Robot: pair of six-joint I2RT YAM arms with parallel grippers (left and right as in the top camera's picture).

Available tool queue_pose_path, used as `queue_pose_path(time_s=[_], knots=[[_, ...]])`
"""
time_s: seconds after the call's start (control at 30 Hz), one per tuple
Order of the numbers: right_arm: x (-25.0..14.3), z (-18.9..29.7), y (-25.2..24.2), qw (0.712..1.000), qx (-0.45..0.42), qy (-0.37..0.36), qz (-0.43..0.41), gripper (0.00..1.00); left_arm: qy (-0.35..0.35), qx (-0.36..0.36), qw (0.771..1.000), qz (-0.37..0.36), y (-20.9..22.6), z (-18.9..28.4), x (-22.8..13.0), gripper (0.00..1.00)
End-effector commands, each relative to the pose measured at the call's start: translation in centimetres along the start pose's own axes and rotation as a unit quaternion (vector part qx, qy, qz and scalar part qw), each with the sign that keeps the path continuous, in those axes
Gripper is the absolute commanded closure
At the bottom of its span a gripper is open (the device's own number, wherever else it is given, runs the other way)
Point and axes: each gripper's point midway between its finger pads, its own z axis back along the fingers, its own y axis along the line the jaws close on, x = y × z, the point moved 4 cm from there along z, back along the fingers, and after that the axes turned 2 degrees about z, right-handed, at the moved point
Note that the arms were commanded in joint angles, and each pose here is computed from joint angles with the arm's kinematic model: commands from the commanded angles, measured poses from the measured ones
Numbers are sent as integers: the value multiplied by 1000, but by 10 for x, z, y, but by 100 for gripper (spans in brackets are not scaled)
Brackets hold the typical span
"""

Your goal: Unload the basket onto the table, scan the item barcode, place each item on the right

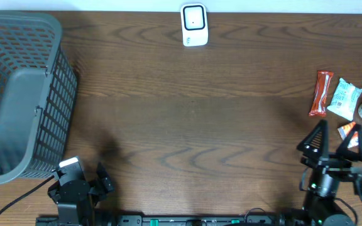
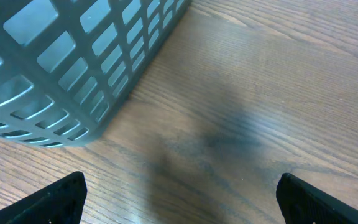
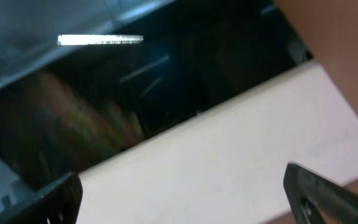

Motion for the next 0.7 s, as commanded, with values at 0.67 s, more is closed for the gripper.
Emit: queue_pose_path(time_s=[0.67], knots=[[-96, 27, -50, 971, -101, 210, 55, 1, -1, 4, 1000, 6, 1, 0, 0, 2]])
